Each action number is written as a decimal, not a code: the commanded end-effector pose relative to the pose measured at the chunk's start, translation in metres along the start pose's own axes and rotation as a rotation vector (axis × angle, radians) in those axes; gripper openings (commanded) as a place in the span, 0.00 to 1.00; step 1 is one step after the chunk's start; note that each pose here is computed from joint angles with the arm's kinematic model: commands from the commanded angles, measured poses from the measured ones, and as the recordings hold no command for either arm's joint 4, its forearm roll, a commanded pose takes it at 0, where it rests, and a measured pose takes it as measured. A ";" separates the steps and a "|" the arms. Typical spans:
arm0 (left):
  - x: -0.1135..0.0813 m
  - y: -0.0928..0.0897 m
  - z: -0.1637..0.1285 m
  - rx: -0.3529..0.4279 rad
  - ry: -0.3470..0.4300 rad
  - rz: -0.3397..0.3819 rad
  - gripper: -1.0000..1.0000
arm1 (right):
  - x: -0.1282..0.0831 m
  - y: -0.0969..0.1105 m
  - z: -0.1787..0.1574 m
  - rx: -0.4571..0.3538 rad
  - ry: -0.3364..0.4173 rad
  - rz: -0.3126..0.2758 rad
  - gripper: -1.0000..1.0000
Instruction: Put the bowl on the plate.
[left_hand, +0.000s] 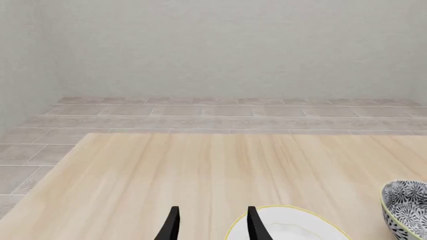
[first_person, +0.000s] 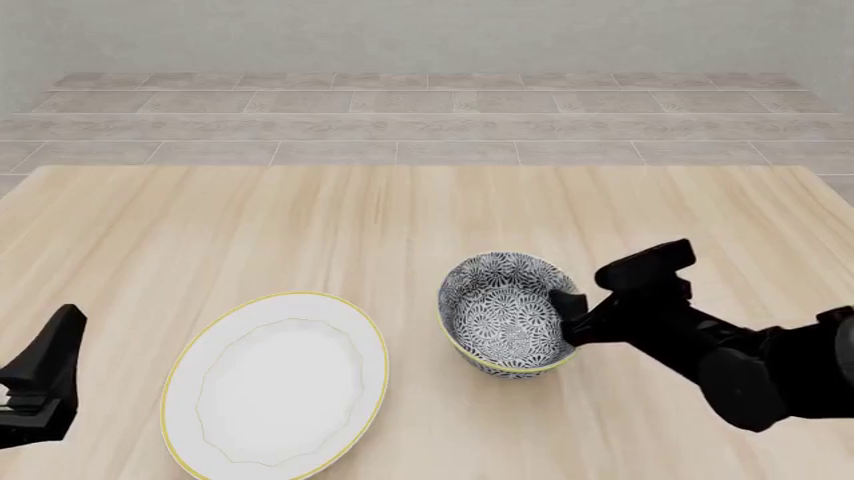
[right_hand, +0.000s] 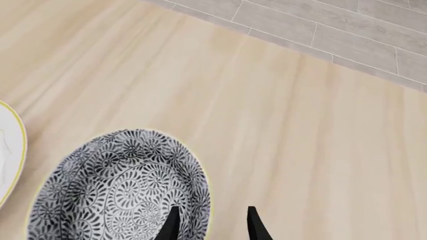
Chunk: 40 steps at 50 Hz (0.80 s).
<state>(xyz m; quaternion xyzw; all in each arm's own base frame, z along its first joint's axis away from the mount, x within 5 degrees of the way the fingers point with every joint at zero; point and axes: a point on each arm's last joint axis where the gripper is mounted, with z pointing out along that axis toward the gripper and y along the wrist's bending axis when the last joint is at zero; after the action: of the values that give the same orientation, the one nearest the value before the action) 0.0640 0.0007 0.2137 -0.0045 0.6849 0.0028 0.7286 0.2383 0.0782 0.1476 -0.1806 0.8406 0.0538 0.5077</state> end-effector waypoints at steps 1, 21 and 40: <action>0.000 0.000 0.000 0.004 -0.001 0.003 1.00 | 0.005 0.001 0.006 -0.002 0.014 0.005 1.00; -0.001 -0.001 0.001 0.008 -0.003 0.004 1.00 | 0.012 0.002 0.010 -0.007 0.031 0.009 1.00; 0.000 -0.001 0.001 0.008 0.000 0.003 1.00 | 0.017 0.003 0.012 -0.007 0.040 0.013 1.00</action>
<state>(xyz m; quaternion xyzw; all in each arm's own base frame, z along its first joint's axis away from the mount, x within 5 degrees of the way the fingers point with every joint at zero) 0.0650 0.0002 0.2142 -0.0007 0.6843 0.0015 0.7292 0.2412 0.0802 0.1305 -0.1774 0.8493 0.0564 0.4940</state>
